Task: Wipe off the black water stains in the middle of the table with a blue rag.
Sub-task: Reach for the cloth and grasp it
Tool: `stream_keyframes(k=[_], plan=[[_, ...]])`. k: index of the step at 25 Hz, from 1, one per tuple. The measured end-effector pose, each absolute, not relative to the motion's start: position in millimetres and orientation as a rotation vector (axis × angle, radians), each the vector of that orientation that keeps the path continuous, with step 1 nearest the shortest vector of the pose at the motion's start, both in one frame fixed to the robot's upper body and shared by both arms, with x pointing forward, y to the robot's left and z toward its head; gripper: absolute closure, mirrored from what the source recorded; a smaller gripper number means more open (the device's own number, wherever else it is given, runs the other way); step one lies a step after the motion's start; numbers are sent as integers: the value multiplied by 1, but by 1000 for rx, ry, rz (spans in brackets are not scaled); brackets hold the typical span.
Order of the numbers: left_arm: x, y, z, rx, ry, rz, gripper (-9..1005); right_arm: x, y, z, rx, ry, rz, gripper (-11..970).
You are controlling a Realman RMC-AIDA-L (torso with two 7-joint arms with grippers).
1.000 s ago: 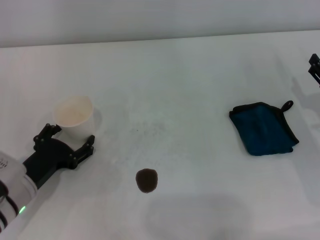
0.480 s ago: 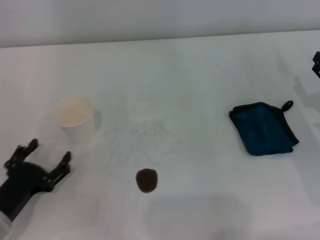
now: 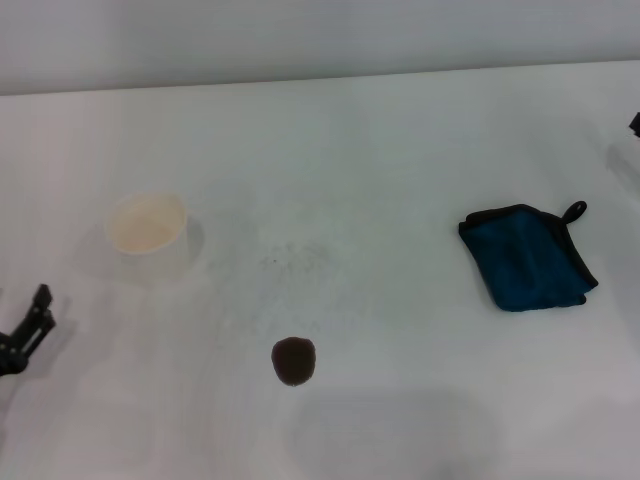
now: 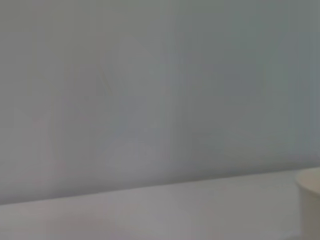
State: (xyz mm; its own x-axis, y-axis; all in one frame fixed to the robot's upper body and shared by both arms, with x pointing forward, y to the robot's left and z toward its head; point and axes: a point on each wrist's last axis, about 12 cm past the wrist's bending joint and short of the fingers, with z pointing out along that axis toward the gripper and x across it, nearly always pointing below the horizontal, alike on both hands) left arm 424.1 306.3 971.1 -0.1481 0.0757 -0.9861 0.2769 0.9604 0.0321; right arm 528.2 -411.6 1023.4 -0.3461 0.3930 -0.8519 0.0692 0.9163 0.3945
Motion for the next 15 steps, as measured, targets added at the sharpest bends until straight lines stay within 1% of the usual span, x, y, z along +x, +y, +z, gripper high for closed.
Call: stream_keyframes(k=[4, 8, 15], plan=[[426, 311, 974, 252, 1698, -158, 115, 542, -425, 1046, 360, 1982, 456, 173], [426, 317, 981, 210, 1647, -132, 116, 550, -439, 1077, 353, 2036, 575, 174], [424, 328, 990, 169, 1571, -94, 114, 561, -439, 1143, 183, 2257, 601, 175]])
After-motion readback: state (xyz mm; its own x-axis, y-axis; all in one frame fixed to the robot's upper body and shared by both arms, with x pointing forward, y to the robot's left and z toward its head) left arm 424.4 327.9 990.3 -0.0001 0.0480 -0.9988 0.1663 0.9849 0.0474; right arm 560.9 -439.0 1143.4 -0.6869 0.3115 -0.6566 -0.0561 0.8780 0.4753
